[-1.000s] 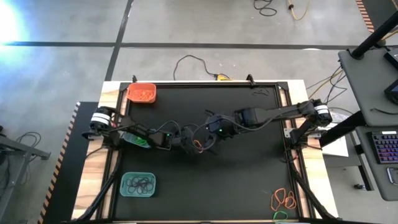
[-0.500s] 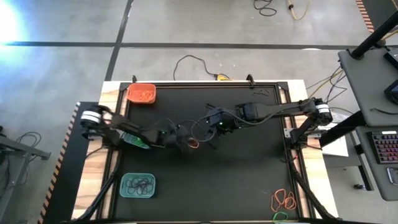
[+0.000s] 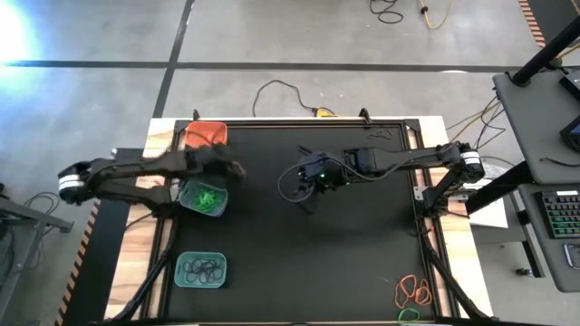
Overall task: Sort rubber bands into baskets
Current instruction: Put the orange rubber band into the orange bin
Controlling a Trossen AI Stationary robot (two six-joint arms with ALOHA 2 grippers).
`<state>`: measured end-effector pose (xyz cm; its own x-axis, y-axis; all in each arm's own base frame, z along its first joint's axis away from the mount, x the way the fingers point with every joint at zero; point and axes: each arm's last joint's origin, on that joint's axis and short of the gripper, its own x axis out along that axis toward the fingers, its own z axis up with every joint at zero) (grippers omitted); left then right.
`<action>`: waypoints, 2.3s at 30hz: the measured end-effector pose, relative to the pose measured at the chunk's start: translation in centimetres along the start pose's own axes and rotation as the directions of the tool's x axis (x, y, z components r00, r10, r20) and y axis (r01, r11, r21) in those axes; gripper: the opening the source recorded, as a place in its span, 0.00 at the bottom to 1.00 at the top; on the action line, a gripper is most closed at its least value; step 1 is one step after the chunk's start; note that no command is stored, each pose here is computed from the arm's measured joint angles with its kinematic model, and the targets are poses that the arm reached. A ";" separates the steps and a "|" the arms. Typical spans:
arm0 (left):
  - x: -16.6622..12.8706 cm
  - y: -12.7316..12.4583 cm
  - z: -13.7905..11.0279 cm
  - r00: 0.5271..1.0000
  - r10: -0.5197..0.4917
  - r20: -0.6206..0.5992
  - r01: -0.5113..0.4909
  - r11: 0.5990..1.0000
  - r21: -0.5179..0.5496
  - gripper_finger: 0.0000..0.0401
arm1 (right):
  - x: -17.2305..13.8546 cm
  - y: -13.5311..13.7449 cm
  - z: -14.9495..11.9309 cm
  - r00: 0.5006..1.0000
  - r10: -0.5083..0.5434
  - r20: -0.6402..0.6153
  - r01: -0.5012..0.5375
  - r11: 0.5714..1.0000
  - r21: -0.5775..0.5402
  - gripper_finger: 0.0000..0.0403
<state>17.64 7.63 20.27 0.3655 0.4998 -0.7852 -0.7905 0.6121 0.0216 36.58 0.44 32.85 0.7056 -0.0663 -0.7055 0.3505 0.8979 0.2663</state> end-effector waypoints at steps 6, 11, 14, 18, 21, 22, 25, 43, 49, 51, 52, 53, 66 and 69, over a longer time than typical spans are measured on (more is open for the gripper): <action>-1.2 4.7 2.8 0.970 0.188 -0.153 -0.191 0.982 -0.006 0.00 | -0.1 -0.4 1.1 0.997 0.016 0.071 -0.016 1.000 0.008 0.56; -1.1 8.5 4.9 0.937 0.284 -0.202 -0.306 0.948 -0.085 0.00 | -0.1 -0.4 1.3 0.996 0.023 0.088 -0.024 1.000 0.011 0.56; -0.2 10.3 5.5 0.913 0.319 -0.257 -0.353 0.930 -0.102 0.00 | -0.1 -0.4 1.3 0.996 0.024 0.087 -0.025 1.000 0.014 0.56; 0.9 10.0 6.6 0.910 0.316 -0.269 -0.361 0.923 -0.137 0.00 | -0.1 -0.3 1.2 0.996 0.026 0.085 -0.028 0.999 0.027 0.56; 1.5 10.2 7.3 0.890 0.362 -0.277 -0.418 0.890 -0.182 0.00 | 0.1 -0.2 1.1 0.997 0.028 0.078 -0.030 0.999 0.028 0.56; 1.6 10.3 7.8 0.890 0.380 -0.252 -0.432 0.879 -0.203 0.00 | 0.2 -0.1 1.0 0.997 0.029 0.075 -0.031 0.999 0.025 0.56; 2.1 10.4 8.2 0.867 0.437 -0.241 -0.484 0.854 -0.192 0.00 | 0.2 0.3 0.7 0.997 0.034 0.062 -0.035 0.999 0.013 0.56; 7.8 10.3 7.0 0.714 0.640 -0.283 -0.678 0.733 -0.052 0.00 | 0.3 0.4 0.1 1.000 0.012 0.010 -0.012 1.000 -0.024 0.56; 8.9 10.3 6.4 0.680 0.660 -0.318 -0.678 0.732 0.068 0.00 | 0.2 0.4 0.0 1.000 0.018 0.005 -0.018 0.999 -0.040 0.56; 9.2 10.3 6.2 0.671 0.662 -0.335 -0.678 0.730 0.087 0.00 | 0.2 0.4 0.0 1.000 0.016 0.004 -0.016 0.999 -0.041 0.56; 9.4 10.3 6.1 0.663 0.667 -0.340 -0.681 0.726 0.096 0.00 | 0.2 0.4 0.0 1.000 0.011 0.007 -0.011 0.999 -0.043 0.56; 9.5 10.3 6.0 0.658 0.669 -0.345 -0.682 0.724 0.105 0.00 | 0.1 0.3 0.0 1.000 0.003 0.010 -0.003 0.999 -0.043 0.56; 8.5 9.3 6.0 0.801 0.440 -0.405 -0.466 0.884 0.037 0.33 | -0.4 2.0 -2.9 0.984 -0.014 -0.175 0.017 1.000 0.015 0.56; 6.8 8.5 6.4 0.881 0.282 -0.380 -0.325 0.944 -0.052 0.39 | -0.7 3.1 -4.5 0.971 -0.059 -0.232 0.064 0.998 0.015 0.56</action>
<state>16.56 20.17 19.12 -0.0875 0.3804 -0.9207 -0.8906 0.3841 0.2434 34.41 5.21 31.24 0.5217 -0.0159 -0.8530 0.4043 0.8850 0.2307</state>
